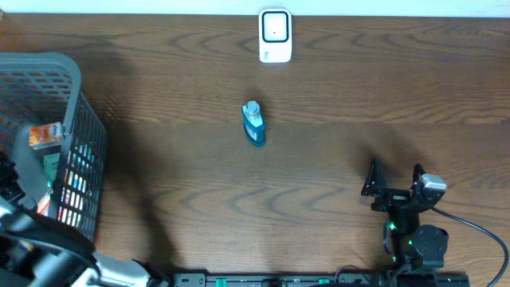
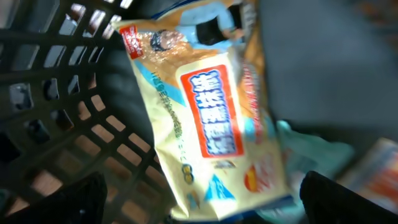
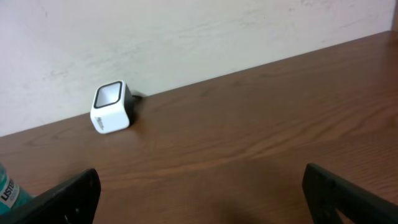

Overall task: Scan the item barcode
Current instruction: 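Reach into the basket and grasp the yellow snack bag with the left gripper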

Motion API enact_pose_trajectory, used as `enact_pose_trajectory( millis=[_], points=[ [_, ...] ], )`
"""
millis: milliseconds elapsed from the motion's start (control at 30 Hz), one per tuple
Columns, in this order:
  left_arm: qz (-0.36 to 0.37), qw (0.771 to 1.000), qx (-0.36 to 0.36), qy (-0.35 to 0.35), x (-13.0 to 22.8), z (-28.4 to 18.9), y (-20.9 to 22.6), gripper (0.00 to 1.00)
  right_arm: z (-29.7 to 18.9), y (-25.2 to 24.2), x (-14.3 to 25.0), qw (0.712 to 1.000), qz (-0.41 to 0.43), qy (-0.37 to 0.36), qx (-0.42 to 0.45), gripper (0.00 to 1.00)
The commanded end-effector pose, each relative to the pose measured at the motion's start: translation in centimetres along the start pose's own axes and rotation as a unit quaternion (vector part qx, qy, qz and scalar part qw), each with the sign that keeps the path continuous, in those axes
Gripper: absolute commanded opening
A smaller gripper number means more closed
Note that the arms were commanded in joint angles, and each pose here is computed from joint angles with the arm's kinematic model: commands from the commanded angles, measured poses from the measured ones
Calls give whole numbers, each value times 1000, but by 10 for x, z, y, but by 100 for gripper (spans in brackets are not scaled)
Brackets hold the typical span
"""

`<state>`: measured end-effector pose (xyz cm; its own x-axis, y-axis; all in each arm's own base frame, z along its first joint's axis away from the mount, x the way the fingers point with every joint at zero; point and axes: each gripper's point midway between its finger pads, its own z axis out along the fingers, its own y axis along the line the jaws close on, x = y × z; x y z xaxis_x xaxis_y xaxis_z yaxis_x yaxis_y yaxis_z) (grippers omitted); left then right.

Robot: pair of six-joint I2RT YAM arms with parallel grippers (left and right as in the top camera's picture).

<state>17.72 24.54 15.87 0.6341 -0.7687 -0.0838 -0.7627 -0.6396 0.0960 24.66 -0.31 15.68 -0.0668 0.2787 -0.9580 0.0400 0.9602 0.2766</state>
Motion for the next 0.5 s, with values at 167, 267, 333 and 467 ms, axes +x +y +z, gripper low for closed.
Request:
enact_pose_trajectory(
  millis=[167, 267, 333, 467],
  points=[
    [0, 995, -96, 0, -3, 49, -3, 98, 0, -1, 0, 1000, -6, -1, 4, 99],
    [5, 993, -119, -24, -11, 61, -3, 98, 0, -1, 0, 1000, -6, -1, 4, 99],
    [8, 991, -131, -29, -13, 68, -4, 98, 0, -1, 0, 1000, -6, -1, 4, 99],
    [15, 988, -149, -25, -12, 84, -7, 98, 0, -1, 0, 1000, -6, -1, 4, 99]
  ],
)
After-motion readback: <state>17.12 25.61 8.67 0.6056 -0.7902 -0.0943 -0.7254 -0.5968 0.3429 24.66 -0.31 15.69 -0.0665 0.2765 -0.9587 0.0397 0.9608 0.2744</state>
